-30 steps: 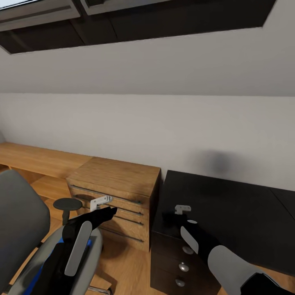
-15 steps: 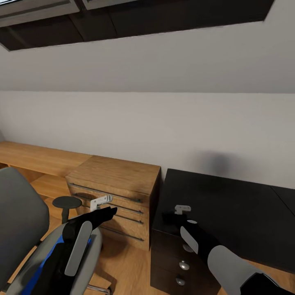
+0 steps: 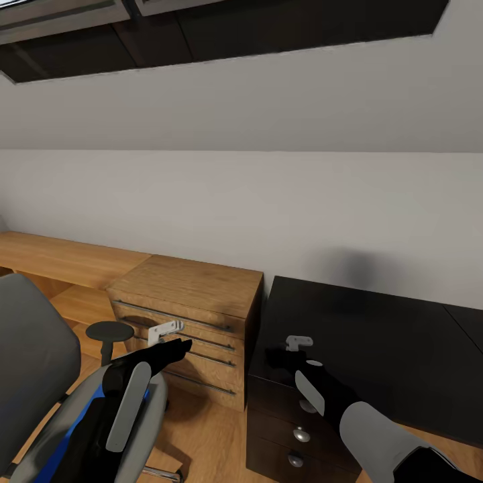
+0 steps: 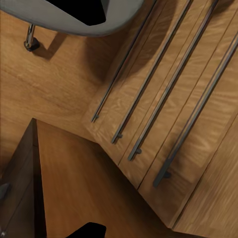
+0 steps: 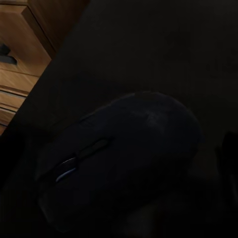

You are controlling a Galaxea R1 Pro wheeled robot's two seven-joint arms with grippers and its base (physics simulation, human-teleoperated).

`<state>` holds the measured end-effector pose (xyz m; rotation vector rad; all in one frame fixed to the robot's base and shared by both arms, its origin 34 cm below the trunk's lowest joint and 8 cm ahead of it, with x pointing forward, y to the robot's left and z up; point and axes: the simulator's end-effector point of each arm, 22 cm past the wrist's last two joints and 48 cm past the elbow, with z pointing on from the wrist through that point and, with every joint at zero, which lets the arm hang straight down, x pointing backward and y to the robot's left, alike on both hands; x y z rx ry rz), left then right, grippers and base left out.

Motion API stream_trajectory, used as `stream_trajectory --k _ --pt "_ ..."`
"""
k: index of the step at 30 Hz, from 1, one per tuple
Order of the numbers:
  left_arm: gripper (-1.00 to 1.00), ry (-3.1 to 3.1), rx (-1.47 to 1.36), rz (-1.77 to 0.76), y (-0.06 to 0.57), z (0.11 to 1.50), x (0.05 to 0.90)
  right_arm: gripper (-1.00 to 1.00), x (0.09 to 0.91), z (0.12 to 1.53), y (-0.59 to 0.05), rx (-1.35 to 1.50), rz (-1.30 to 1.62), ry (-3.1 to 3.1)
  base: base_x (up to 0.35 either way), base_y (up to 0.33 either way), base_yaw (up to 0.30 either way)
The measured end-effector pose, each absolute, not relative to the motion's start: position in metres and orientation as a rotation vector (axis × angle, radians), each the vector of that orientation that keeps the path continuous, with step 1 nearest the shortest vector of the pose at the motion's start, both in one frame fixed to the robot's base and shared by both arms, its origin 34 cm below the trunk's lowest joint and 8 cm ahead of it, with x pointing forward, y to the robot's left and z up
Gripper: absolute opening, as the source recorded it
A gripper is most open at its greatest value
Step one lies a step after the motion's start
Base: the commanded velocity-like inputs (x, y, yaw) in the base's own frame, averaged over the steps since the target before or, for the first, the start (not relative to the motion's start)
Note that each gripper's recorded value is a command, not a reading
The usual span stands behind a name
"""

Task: In the bedroom, organize the workspace by keeping the computer under the desk, ensuring the monitor is on the desk, placing the keyboard on the desk next to the monitor, placing the mouse on the desk next to the keyboard, moving the folder from the swivel chair onto the desk next to the mouse, stacking the notebook on top of the folder with the pen on top of the notebook, and positioning the swivel chair next to the desk.

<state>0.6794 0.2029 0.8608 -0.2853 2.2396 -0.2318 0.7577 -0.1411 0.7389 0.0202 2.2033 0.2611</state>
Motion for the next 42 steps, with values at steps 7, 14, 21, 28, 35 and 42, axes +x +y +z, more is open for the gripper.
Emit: stream_trajectory --k 7,14,21,28,35,42 --pt "1.0 2.239 -0.286 -0.229 0.203 0.872 0.68 1.0 0.759 0.751 -0.142 0.023 0.262 2.2 0.0 0.0 0.0" --pt "1.0 2.24 -0.285 -0.223 0.204 0.883 0.68 1.0 0.796 0.85 -0.132 0.057 0.251 2.007 0.0 0.0 0.0" --pt "1.0 2.243 -0.286 -0.221 0.205 0.881 0.679 1.0 0.782 0.886 -0.147 0.2 0.109 1.931 0.0 0.0 0.0" --pt "1.0 2.243 -0.286 -0.222 0.205 0.882 0.68 1.0 0.759 0.898 -0.133 0.192 0.153 1.898 0.0 0.0 0.0" --pt "1.0 2.243 -0.287 -0.221 0.206 0.881 0.68 1.0 0.756 0.907 -0.124 0.176 0.174 1.879 -0.197 0.136 0.0" --pt "1.0 2.242 -0.286 -0.22 0.206 0.881 0.68 1.0 0.756 0.908 -0.125 0.175 0.173 1.875 -0.273 0.18 0.0"
